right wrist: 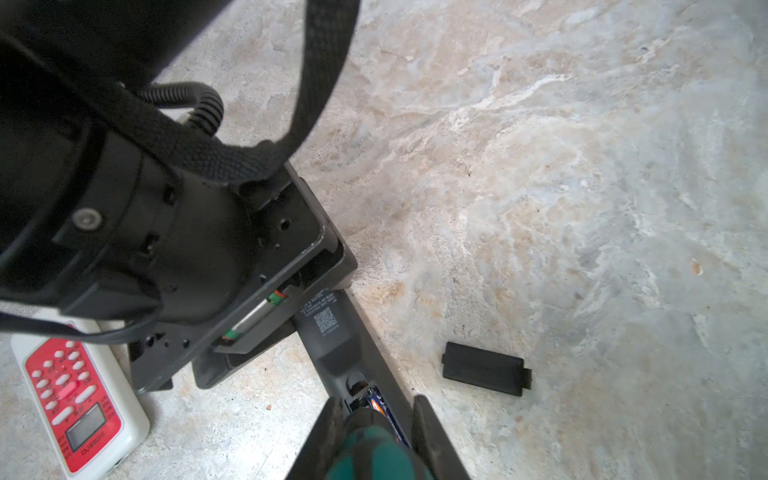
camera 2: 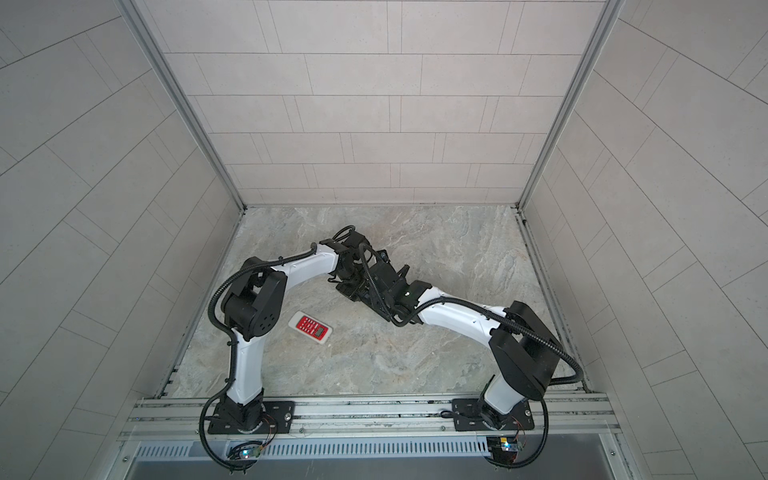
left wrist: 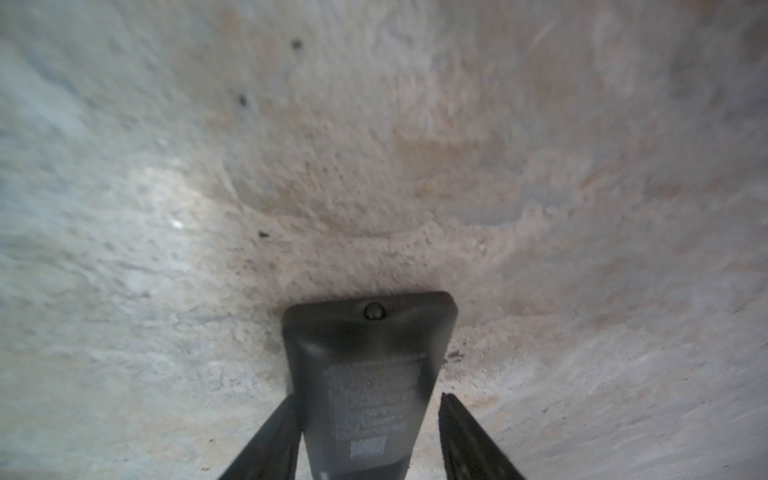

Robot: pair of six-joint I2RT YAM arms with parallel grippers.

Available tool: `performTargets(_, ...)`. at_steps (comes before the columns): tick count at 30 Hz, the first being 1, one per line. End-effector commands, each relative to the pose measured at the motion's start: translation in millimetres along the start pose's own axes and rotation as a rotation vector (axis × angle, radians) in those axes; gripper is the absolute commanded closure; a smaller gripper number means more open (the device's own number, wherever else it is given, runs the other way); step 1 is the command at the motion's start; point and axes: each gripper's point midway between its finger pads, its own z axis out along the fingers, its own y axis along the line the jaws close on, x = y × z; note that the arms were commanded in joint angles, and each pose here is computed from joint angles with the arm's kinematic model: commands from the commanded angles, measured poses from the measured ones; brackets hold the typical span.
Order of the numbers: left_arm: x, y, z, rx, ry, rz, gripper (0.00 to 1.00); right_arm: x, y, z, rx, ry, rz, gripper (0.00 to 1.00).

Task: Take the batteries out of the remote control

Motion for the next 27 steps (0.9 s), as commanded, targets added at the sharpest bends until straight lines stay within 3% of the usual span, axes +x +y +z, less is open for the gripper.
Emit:
performTargets(1, -5, 12, 5, -0.043, -0.017, -0.031, 0.41, 0, -6, -6, 0.043, 0.006, -0.011, 1.00)
performTargets(16, -6, 13, 6, -0.047, -0.020, -0.034, 0.41, -11, 5, -6, 0.002, -0.016, -0.012, 1.00)
performTargets(27, -6, 14, 8, -0.051, -0.017, -0.036, 0.41, 4, 9, 6, 0.014, 0.038, -0.032, 1.00)
